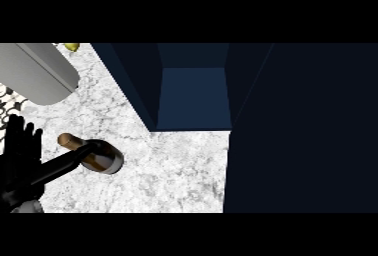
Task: Pick up the wine, place it into the cabinet and close the cabinet
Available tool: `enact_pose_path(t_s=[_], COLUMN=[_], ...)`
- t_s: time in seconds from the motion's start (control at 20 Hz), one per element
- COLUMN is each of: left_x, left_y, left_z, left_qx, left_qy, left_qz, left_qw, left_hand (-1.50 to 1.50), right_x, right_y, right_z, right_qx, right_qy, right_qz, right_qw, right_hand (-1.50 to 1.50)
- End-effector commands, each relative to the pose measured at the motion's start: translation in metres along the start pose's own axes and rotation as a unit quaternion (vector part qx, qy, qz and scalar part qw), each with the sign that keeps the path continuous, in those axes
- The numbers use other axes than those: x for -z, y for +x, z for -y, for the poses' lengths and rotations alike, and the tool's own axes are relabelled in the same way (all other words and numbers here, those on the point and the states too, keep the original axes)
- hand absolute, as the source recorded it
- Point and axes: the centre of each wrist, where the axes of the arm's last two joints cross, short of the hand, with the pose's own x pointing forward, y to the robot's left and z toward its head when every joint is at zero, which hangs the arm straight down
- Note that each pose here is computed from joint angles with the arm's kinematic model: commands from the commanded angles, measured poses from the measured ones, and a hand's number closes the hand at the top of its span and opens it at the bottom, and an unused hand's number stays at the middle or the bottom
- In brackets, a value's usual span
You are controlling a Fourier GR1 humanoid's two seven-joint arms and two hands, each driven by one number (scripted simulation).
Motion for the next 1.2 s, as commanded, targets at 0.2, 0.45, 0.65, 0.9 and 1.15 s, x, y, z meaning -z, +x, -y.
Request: enact_pose_path(t_s=[0.2,0.45,0.65,0.9,1.15], left_x=[0.021,0.026,0.026,0.017,0.009], left_y=[-0.041,-0.055,-0.08,-0.115,-0.142], left_z=[0.0,-0.021,-0.028,-0.02,-0.013], left_qx=[0.005,0.007,-0.006,-0.005,-0.016], left_qy=[0.006,-0.004,-0.016,-0.031,-0.03], left_qz=[-0.021,-0.03,-0.041,-0.042,-0.054], left_qw=[0.9997,0.9995,0.999,0.9986,0.998], left_hand=[-1.5,-1.5,-1.5,-1.5,-1.5], right_x=[-0.035,-0.043,-0.037,-0.04,-0.036], right_y=[0.046,0.054,0.044,0.052,0.048], right_z=[-0.01,-0.006,-0.004,-0.004,-0.002], right_qx=[0.03,0.021,0.013,0.01,0.015], right_qy=[0.008,0.009,0.01,0.016,0.02], right_qz=[0.05,0.045,0.044,0.053,0.056], right_qw=[0.998,0.999,0.999,0.998,0.998], right_hand=[-1.5,-1.5,-1.5,-1.5,-1.5])
